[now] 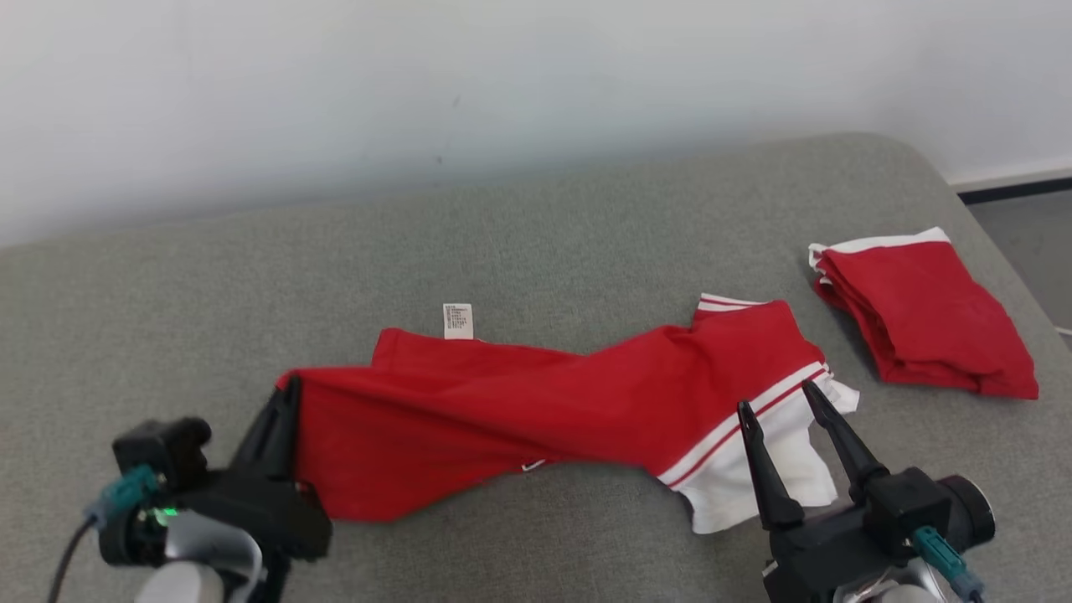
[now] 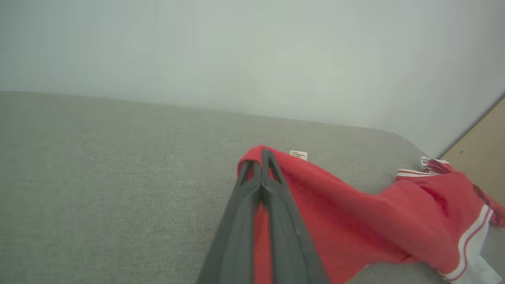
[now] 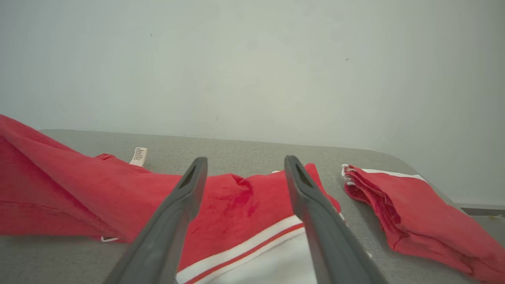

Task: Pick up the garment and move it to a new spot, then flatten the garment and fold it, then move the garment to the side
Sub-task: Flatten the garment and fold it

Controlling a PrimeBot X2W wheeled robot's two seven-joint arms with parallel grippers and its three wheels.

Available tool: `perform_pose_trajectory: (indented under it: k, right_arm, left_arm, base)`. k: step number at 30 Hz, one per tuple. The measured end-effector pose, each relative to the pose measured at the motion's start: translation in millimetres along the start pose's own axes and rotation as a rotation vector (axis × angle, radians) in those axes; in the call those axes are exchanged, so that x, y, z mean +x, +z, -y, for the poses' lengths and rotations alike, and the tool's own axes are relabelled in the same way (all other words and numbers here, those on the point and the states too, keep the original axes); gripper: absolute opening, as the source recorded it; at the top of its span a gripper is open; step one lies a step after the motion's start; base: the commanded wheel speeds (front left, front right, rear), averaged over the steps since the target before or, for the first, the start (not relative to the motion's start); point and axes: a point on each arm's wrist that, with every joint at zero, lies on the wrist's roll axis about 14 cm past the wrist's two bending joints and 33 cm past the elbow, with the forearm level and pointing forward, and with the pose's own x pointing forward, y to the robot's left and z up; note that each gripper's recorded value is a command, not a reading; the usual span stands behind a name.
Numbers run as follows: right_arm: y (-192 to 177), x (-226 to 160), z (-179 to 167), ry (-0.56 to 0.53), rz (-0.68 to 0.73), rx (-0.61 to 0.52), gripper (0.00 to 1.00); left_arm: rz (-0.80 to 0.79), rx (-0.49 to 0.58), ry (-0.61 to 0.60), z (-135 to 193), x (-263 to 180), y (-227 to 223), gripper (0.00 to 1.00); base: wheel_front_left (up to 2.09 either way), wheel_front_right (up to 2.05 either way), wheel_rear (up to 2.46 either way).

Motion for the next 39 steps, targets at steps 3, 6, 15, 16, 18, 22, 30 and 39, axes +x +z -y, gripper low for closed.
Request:
perform_pose_trajectory:
  k: [3, 6, 15, 16, 18, 22, 30, 39]
  right_arm:
    - [-2, 9, -1, 0.015, -0.006, -0.008, 1.00]
    - [-6, 17, -2, 0.029, -0.017, -0.016, 1.00]
    - [-26, 30, 4, 0.026, -0.071, -0.022, 1.00]
    - [-29, 30, 5, 0.021, -0.079, -0.021, 1.00]
    - [-33, 28, 6, 0.015, -0.092, -0.019, 1.00]
    - [-35, 25, 7, 0.008, -0.096, -0.012, 1.00]
    - [-24, 16, 3, 0.012, -0.070, -0.006, 1.00]
    - [-12, -1, 10, -0.024, -0.039, 0.005, 1.00]
  left_arm:
    - [-0.029, 0.049, 0.037, -20, 22, -6, 0.00]
    - [-0.064, 0.072, 0.069, -36, 41, -16, 0.00]
    - [-0.114, 0.126, 0.086, -62, 84, -43, 0.00]
    - [-0.115, 0.126, 0.087, -63, 87, -46, 0.00]
    - [-0.117, 0.135, 0.084, -63, 88, -49, 0.44]
    - [-0.096, 0.131, 0.078, -58, 84, -49, 1.00]
    - [-0.042, 0.074, 0.104, -53, 40, -43, 1.00]
    - [0.078, 0.050, 0.165, -45, -32, -23, 1.00]
  base:
    - [0.00, 0.00, 0.00]
    - [0.00, 0.00, 0.00]
    - [0.00, 0.00, 0.00]
    - [0.00, 0.00, 0.00]
    - [0.00, 0.00, 0.00]
    - [0.00, 0.00, 0.00]
    - [0.00, 0.00, 0.00]
    - [0.00, 0.00, 0.00]
